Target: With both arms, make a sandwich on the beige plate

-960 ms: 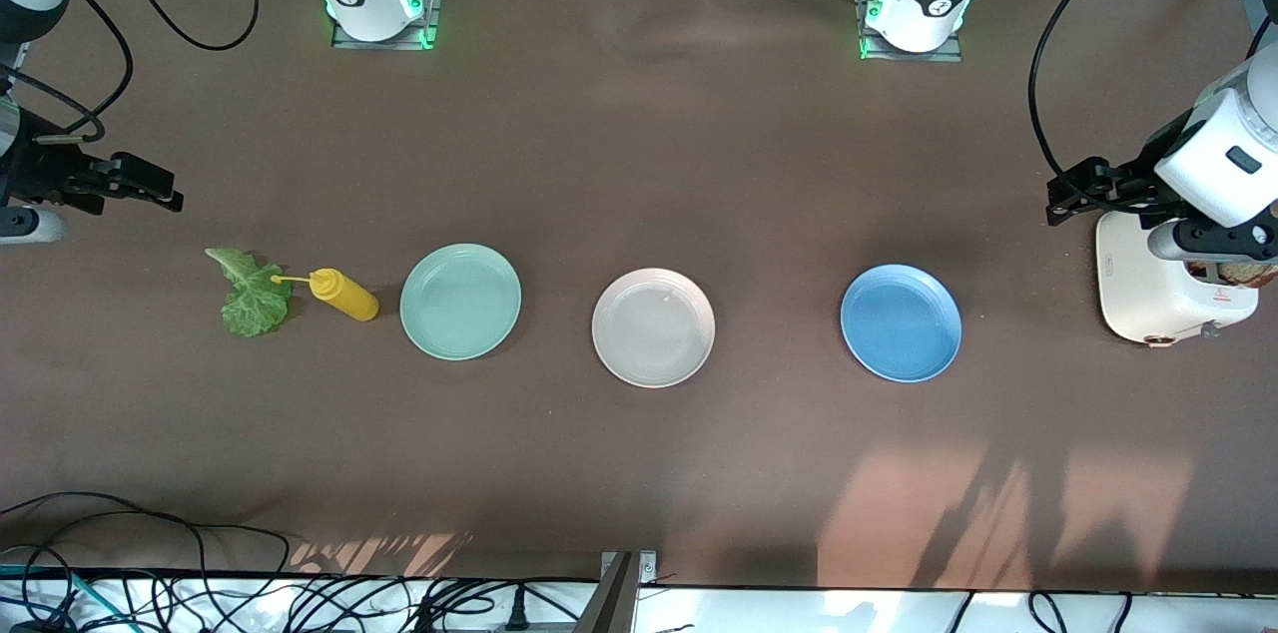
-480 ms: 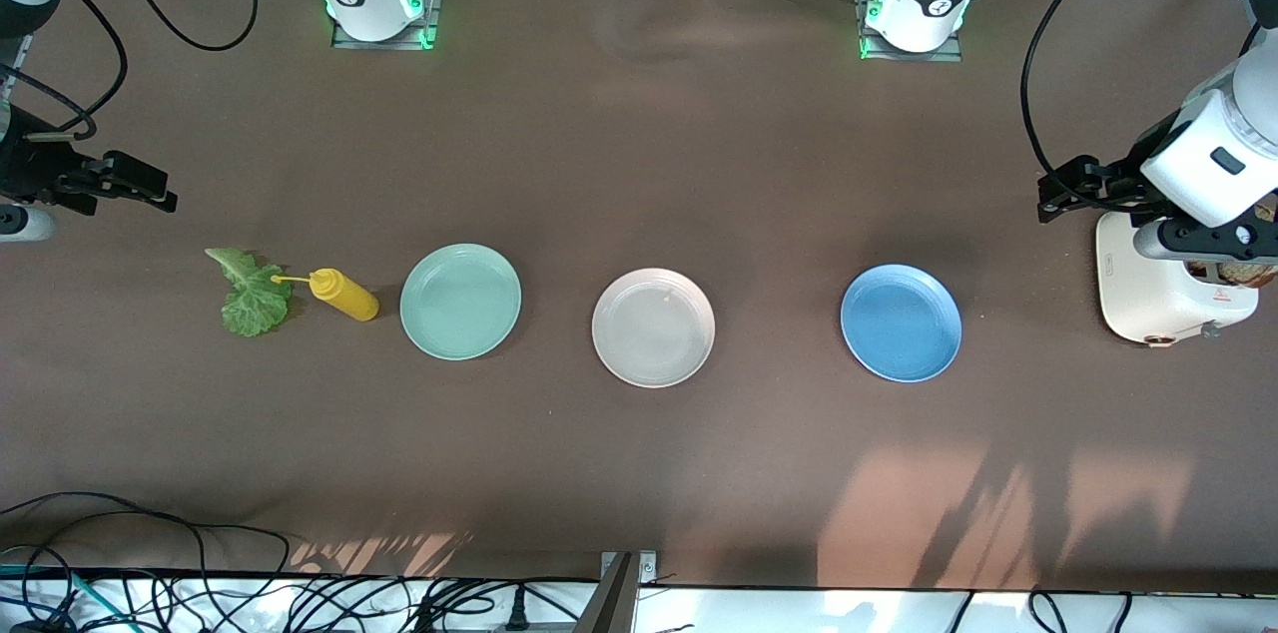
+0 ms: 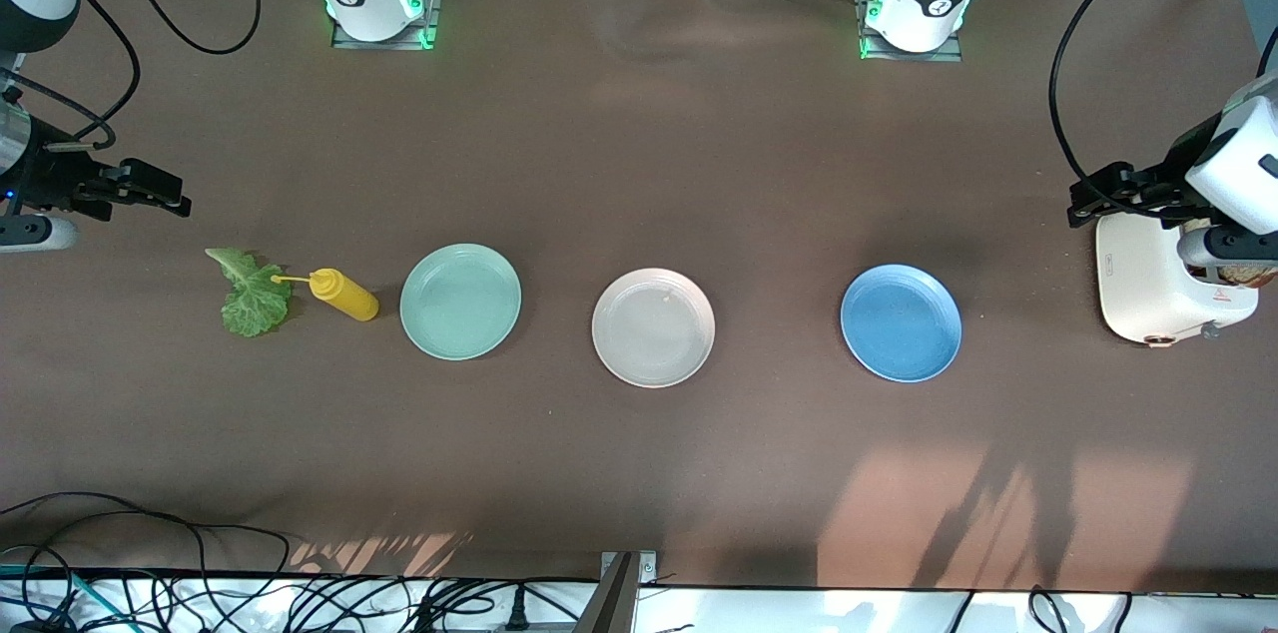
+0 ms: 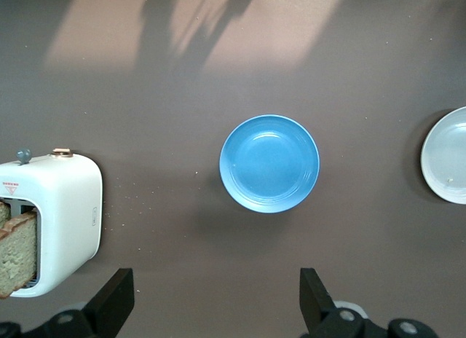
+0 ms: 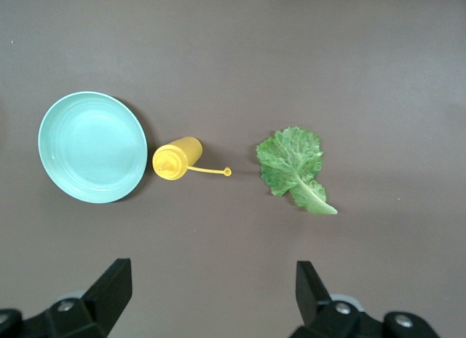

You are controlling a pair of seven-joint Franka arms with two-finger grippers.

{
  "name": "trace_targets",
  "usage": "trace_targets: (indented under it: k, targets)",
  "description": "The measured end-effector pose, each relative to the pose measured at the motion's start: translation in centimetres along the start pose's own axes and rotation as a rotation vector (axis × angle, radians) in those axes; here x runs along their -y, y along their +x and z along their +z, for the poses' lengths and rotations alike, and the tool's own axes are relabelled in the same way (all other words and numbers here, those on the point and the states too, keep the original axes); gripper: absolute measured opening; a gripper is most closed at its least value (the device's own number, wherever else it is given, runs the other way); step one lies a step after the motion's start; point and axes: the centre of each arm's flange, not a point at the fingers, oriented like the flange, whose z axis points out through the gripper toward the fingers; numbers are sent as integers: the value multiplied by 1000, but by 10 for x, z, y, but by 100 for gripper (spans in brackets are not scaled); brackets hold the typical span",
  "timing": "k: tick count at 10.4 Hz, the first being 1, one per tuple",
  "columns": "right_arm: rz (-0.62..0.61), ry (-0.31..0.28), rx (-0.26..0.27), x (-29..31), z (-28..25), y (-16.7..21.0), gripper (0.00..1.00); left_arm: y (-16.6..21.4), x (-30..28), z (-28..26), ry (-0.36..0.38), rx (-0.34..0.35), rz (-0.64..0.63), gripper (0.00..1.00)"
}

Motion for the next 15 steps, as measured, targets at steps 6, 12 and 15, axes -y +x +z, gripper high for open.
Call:
trace_targets:
  k: [6, 12, 15]
  targets:
    - [-10, -2, -5, 7, -1, 4, 100, -6, 28, -6, 2, 9, -18, 100]
    - [-12, -2, 1, 7, 2, 6, 100, -9, 34, -3, 1, 37, -26, 100]
    - [-9, -2, 2, 6, 3, 6, 100, -9, 34, -2, 1, 41, -26, 100]
